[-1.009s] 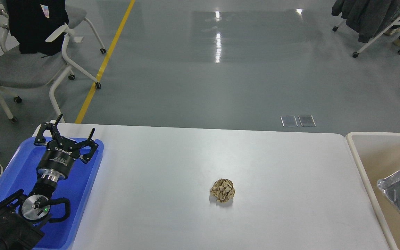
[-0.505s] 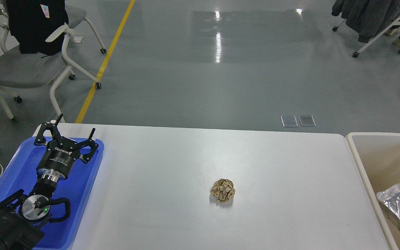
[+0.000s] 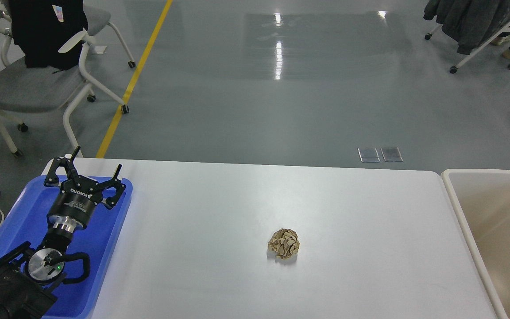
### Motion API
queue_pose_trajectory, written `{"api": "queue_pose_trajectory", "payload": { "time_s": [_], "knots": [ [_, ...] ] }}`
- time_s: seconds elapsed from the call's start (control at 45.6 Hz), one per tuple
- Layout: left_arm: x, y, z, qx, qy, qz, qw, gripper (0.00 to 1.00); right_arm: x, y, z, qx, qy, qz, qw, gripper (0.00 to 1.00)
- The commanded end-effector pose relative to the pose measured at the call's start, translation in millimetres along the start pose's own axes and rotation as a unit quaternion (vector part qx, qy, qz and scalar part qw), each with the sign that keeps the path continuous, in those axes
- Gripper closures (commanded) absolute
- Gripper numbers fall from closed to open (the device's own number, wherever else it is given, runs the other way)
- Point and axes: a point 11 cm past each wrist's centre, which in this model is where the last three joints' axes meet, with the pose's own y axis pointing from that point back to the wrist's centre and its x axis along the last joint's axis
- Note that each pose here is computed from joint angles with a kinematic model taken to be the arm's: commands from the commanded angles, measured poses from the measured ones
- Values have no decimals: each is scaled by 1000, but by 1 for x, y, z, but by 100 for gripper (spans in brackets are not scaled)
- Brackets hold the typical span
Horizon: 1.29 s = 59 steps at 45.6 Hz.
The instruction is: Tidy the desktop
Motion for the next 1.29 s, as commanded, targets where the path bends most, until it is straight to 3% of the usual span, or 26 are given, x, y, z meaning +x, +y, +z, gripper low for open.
{"api": "queue_pose_trajectory", "payload": {
  "time_s": [0.0,0.176,0.373,0.636,0.899,1.185,1.272],
  "knots": [
    [0,0,0,0,0,0,1000,1,38,42,-72,88,46,-9,995,0],
    [0,0,0,0,0,0,1000,1,33,64,-139,158,76,-52,983,0],
    [0,0,0,0,0,0,1000,1,-5,89,-216,220,154,-111,957,0],
    [0,0,0,0,0,0,1000,1,-75,130,-301,236,330,-143,903,0],
    [0,0,0,0,0,0,1000,1,-168,185,-351,260,455,-198,828,0],
    [0,0,0,0,0,0,1000,1,-201,228,-357,176,587,-240,753,0],
    [0,0,0,0,0,0,1000,1,-217,242,-366,180,609,-234,736,0]
  ]
}}
